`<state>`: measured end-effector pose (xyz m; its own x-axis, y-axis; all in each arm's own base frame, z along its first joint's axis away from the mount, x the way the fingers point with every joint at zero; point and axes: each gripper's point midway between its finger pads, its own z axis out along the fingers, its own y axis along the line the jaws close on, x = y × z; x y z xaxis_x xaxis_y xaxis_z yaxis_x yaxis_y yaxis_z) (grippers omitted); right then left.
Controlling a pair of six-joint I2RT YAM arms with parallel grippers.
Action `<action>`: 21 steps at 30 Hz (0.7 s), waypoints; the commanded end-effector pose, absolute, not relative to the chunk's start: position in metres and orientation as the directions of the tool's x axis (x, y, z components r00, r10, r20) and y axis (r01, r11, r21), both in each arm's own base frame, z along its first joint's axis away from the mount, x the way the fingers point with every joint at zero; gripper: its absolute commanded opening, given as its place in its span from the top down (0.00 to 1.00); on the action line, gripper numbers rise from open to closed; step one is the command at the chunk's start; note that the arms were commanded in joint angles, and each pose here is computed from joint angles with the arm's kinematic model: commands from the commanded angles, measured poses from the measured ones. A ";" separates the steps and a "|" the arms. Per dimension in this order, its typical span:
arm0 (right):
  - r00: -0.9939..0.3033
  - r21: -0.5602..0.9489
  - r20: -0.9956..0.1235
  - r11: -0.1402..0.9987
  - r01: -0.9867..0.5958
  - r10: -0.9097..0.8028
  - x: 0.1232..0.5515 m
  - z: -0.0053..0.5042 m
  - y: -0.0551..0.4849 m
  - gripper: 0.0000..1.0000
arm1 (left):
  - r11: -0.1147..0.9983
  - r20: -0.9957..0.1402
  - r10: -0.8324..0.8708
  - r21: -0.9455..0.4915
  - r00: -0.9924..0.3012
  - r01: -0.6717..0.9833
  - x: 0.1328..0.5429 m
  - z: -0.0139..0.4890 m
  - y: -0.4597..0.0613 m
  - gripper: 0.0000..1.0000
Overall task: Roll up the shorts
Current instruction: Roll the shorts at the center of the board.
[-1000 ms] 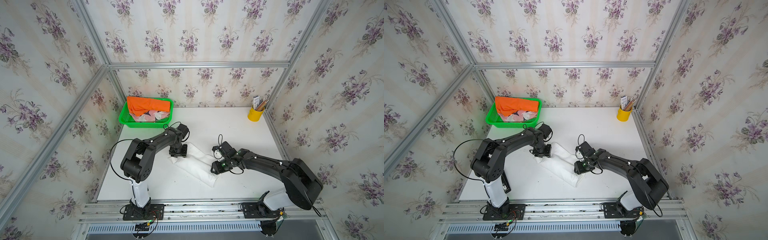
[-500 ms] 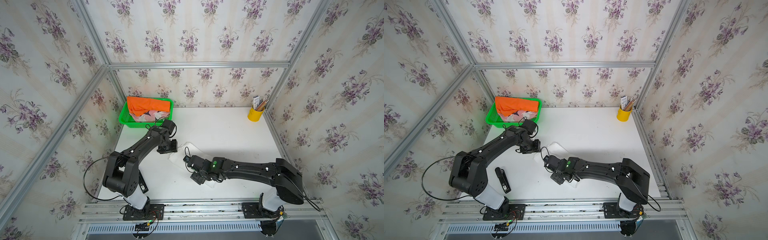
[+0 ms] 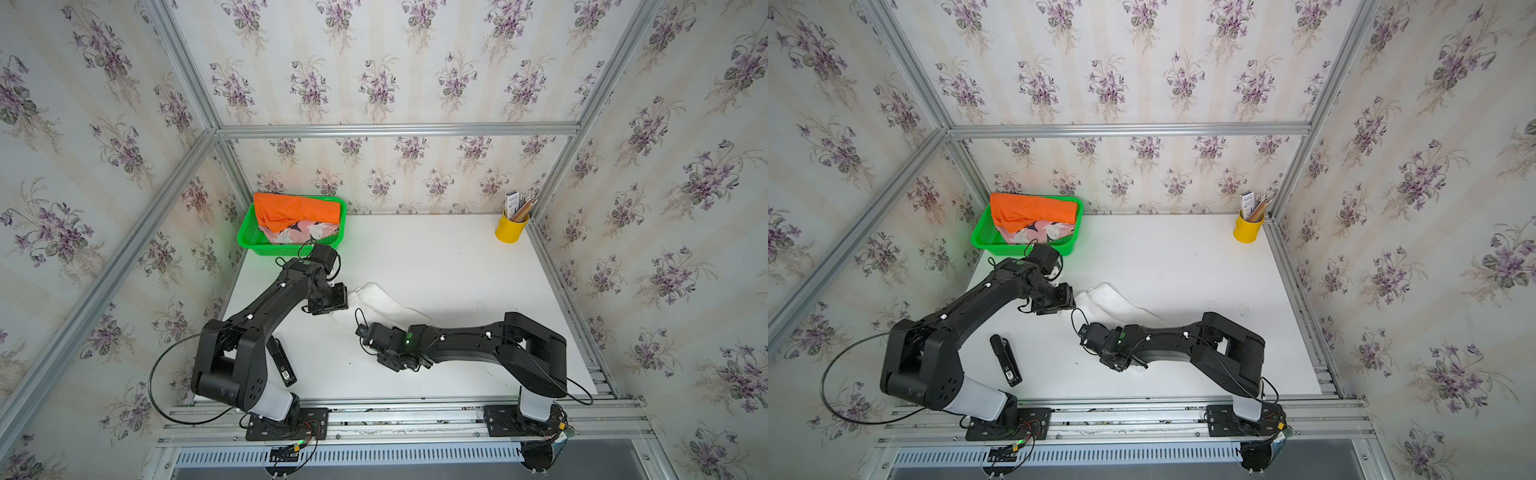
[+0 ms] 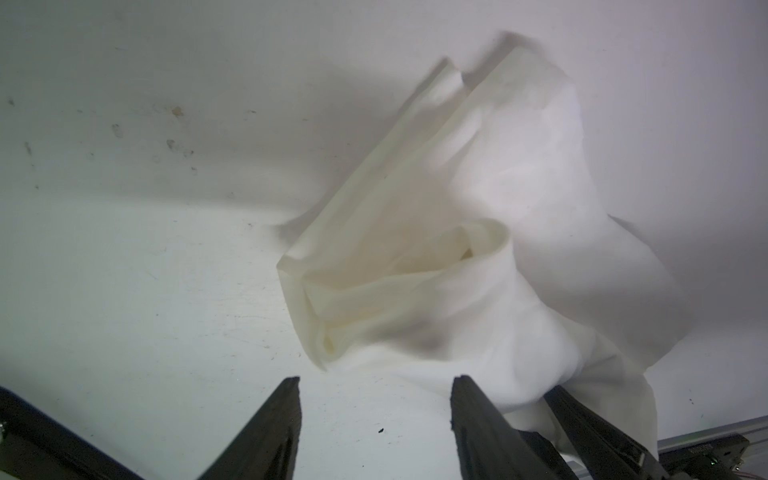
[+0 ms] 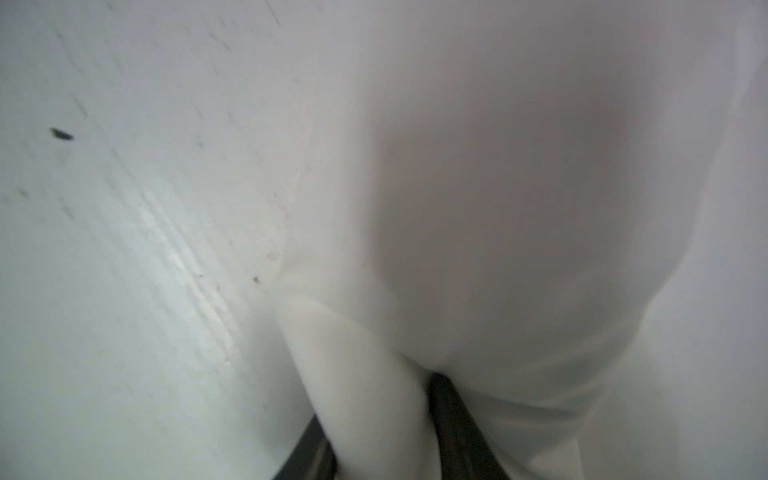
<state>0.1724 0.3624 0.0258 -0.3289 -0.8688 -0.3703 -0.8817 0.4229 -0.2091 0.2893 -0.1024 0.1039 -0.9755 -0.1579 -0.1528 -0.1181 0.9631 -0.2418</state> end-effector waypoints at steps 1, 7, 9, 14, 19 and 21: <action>-0.367 0.070 -0.382 0.369 -0.927 -0.848 0.131 0.038 0.379 0.76 | 0.961 -0.169 -0.161 -0.251 -0.972 -0.116 0.286 0.115 -0.099 0.38; -0.520 0.495 -0.470 0.274 -0.824 -0.713 0.116 0.093 0.398 0.84 | 0.961 -0.229 -0.161 -0.256 -0.960 -0.100 0.283 0.146 -0.095 0.38; -0.579 0.596 -0.462 0.247 -0.764 -0.672 0.120 0.100 0.395 0.86 | 0.963 -0.233 -0.153 -0.252 -0.960 -0.092 0.283 0.151 -0.096 0.39; -0.732 0.737 -0.376 0.295 -0.608 -0.568 0.155 0.089 0.368 0.87 | 0.969 -0.229 -0.099 -0.242 -0.968 -0.042 0.283 0.153 -0.110 0.39; -0.864 0.781 -0.228 0.446 -0.437 -0.448 0.195 0.048 0.325 0.83 | 0.974 -0.187 -0.032 -0.227 -0.982 0.011 0.288 0.139 -0.137 0.38; -0.892 0.764 -0.205 0.503 -0.404 -0.404 0.206 0.035 0.311 0.75 | 0.970 -0.188 -0.014 -0.239 -0.982 0.032 0.292 0.138 -0.150 0.38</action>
